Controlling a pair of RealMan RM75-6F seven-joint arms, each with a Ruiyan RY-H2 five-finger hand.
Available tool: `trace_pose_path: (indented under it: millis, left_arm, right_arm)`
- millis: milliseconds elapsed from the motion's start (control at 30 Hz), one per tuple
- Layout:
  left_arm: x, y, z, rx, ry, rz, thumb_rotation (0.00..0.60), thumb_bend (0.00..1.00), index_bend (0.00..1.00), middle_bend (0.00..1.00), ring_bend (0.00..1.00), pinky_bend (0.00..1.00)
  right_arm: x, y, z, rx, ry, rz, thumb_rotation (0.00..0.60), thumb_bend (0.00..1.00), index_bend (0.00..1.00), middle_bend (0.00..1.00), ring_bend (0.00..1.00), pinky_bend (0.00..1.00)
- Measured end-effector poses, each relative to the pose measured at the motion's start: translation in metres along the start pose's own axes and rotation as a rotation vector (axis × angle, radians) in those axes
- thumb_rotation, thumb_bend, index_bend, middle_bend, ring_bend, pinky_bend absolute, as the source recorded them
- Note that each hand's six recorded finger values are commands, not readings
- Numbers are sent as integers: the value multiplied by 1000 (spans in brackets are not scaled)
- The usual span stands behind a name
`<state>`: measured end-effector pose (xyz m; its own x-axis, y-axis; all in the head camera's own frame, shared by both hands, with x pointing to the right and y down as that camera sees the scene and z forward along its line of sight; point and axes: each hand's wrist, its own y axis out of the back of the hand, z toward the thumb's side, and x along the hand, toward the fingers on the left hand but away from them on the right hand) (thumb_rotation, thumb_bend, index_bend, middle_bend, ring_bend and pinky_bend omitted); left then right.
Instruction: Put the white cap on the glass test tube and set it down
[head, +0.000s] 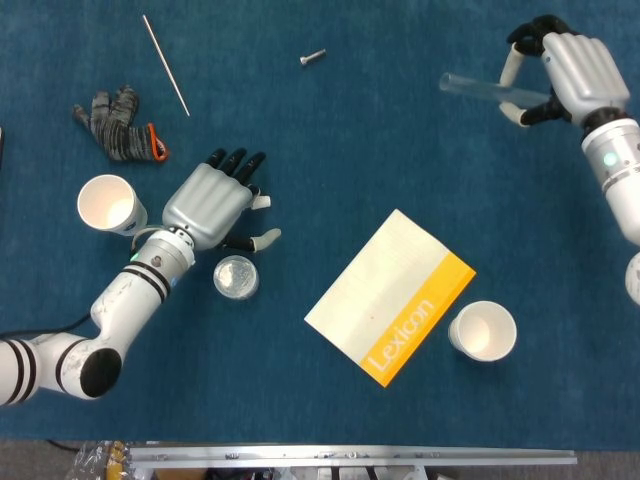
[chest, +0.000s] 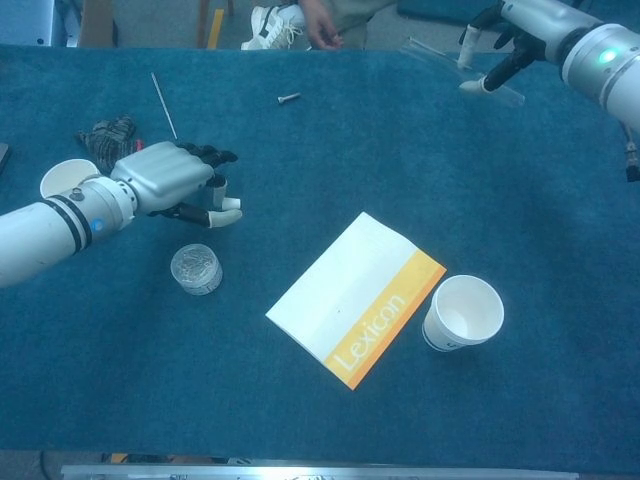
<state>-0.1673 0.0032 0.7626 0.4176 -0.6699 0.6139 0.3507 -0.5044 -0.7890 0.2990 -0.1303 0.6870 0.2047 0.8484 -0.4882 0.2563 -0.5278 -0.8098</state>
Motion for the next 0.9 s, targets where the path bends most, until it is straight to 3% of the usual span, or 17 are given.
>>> trace_pose_path:
  millis: [900]
  left_arm:
    - [5,18,19,41,-20,22,0,218,291,0,0,0]
  right_arm:
    - [6,10,-12,-16,-13,-18,600,251,655,277,116,230]
